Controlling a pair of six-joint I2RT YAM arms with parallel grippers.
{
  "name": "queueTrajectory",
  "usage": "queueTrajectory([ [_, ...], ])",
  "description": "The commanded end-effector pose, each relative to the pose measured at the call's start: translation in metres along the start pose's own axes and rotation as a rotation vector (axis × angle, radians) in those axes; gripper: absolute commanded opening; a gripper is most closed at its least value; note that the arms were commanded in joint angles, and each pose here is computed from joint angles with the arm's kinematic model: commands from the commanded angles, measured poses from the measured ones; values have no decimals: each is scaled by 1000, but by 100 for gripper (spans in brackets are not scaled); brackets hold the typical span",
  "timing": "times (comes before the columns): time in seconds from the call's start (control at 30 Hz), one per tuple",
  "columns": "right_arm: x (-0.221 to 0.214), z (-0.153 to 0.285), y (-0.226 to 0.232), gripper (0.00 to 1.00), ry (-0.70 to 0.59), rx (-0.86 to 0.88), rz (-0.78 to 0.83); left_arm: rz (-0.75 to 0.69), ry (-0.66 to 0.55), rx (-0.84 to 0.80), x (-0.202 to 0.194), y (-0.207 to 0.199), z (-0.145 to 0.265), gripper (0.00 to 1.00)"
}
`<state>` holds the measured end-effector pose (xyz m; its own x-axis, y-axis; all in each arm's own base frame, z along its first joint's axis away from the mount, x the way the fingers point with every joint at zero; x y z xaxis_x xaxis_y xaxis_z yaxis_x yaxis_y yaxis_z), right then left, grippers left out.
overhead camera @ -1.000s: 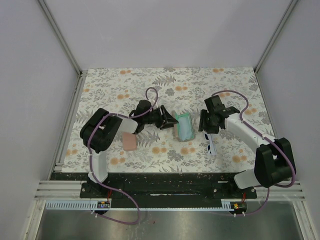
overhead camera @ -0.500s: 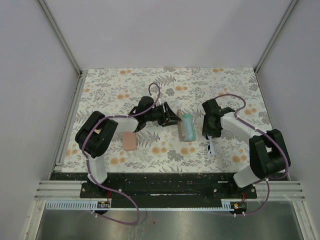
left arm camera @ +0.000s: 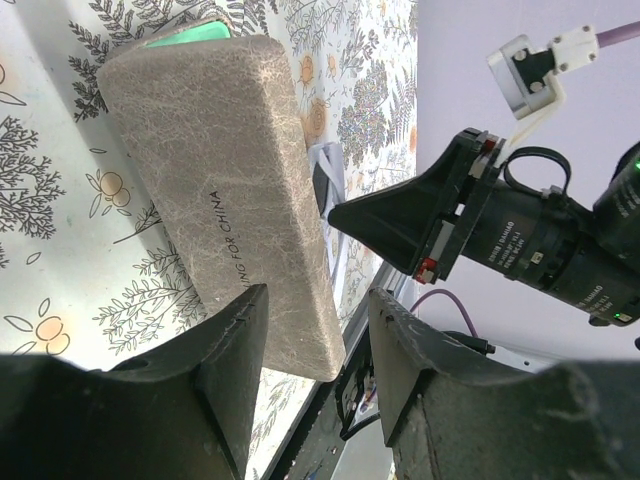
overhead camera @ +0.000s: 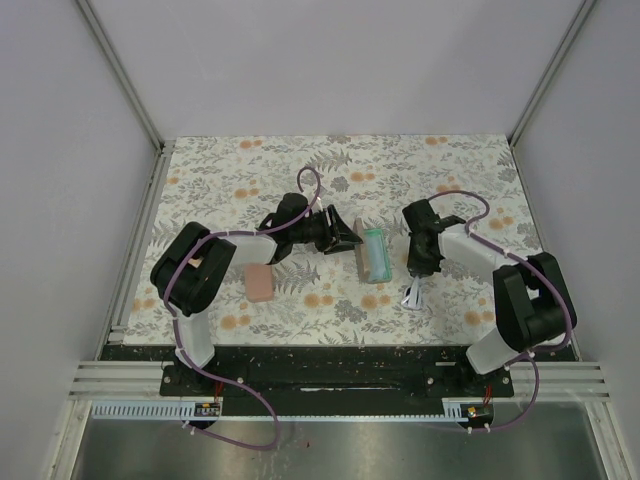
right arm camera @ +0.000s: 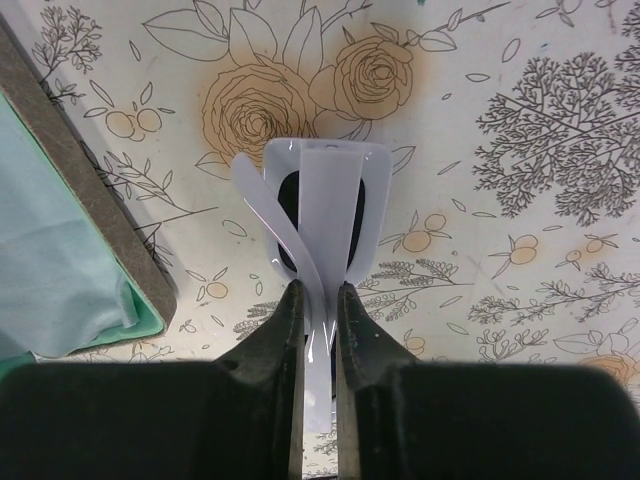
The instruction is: Organize the sunglasses
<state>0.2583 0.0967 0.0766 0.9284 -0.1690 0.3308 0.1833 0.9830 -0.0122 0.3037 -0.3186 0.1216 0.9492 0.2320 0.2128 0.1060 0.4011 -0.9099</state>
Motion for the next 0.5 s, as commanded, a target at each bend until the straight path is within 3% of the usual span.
queueTrajectory([
  [0.0, 12, 19, -6, 5, -83, -6, -30, -73, -57, -69, 14, -30, 4, 48],
  [0.47, 66, 73, 26, 5, -196, 174, -10, -68, -40, -70, 12, -29, -2, 47],
])
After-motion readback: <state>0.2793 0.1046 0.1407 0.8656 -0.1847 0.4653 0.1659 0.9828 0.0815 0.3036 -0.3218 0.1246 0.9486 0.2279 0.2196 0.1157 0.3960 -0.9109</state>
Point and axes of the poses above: each gripper's point midway between its finger pads, its own z axis back along the fingers, its own y axis along the line the jaws close on, x = y × z, the point moved 5 cm from there along z, back along the fingers, and after that the axes turned 1 degree about z, right-handed, at the moved point
